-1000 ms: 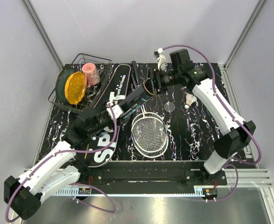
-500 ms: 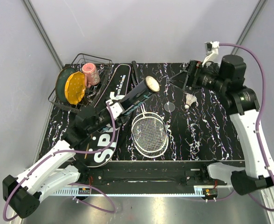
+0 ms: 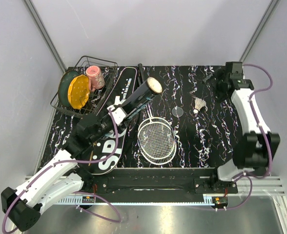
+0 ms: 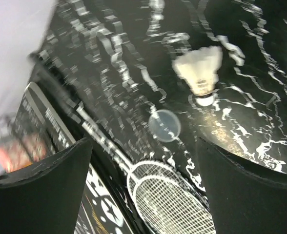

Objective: Pack up the badminton gear

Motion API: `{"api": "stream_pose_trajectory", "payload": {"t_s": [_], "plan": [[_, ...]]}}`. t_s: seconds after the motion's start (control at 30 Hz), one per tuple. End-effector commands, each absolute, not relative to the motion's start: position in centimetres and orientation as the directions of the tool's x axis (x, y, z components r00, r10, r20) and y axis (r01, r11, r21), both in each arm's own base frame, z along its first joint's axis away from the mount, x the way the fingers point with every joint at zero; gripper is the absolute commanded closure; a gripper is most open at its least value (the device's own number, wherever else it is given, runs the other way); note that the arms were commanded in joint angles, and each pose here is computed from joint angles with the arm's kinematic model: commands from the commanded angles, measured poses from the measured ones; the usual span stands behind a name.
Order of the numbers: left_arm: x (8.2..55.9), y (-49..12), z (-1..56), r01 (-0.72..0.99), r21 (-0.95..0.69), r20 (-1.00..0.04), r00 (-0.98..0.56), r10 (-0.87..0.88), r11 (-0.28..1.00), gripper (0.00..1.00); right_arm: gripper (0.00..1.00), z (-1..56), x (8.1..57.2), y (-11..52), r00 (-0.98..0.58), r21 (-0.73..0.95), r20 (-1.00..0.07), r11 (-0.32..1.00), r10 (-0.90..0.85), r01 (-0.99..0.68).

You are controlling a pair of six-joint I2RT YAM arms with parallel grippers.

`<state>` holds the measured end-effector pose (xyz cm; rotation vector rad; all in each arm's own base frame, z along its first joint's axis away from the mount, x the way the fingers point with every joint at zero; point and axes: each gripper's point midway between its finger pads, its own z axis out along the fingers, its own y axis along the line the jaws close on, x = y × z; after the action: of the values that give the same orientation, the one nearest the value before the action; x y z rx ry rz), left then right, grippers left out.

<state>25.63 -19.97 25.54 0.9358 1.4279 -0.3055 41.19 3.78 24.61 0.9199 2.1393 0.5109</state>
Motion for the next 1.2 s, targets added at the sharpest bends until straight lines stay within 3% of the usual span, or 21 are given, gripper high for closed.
{"api": "stream_pose_trajectory", "payload": {"t_s": [0.0,0.13,0.23,0.53,0.6,0.8,1.03,1.17], "plan": [[25.8,-19.8,29.6,0.634,0.390,-0.920,0.289,0.264,0.668,1.00,0.09,20.0,43.2,-1.3,-0.250,0.550,-0.283,0.371,0.926,0.748],[25.8,-20.3,29.3,0.655,0.376,-0.926,0.277,0.255,0.655,1.00,0.16,14.1,45.1,-2.7,-0.208,0.504,-0.053,0.206,0.977,0.839],[25.8,-20.6,29.1,0.669,0.370,-0.929,0.269,0.255,0.644,1.00,0.23,11.2,46.3,-3.3,-0.167,0.480,0.055,0.121,0.984,0.869],[25.7,-20.9,29.0,0.678,0.370,-0.929,0.269,0.254,0.635,1.00,0.26,6.2,47.6,-2.9,-0.167,0.417,0.131,0.098,0.977,0.904],[25.7,-20.9,29.1,0.679,0.367,-0.930,0.268,0.251,0.636,1.00,0.31,5.6,48.0,-2.5,-0.174,0.423,0.155,0.094,0.972,0.901],[25.7,-21.0,29.0,0.685,0.365,-0.931,0.266,0.250,0.631,1.00,0.33,5.2,48.1,-0.9,-0.213,0.425,0.158,0.128,0.964,0.896],[25.7,-21.1,28.8,0.688,0.365,-0.931,0.263,0.253,0.627,1.00,0.67,5.3,47.2,-0.2,-0.229,0.442,0.159,0.138,0.960,0.886],[25.8,-21.1,28.6,0.690,0.363,-0.932,0.258,0.256,0.626,1.00,0.93,7.0,46.8,-0.2,-0.277,0.484,0.116,0.189,0.954,0.854]]}}
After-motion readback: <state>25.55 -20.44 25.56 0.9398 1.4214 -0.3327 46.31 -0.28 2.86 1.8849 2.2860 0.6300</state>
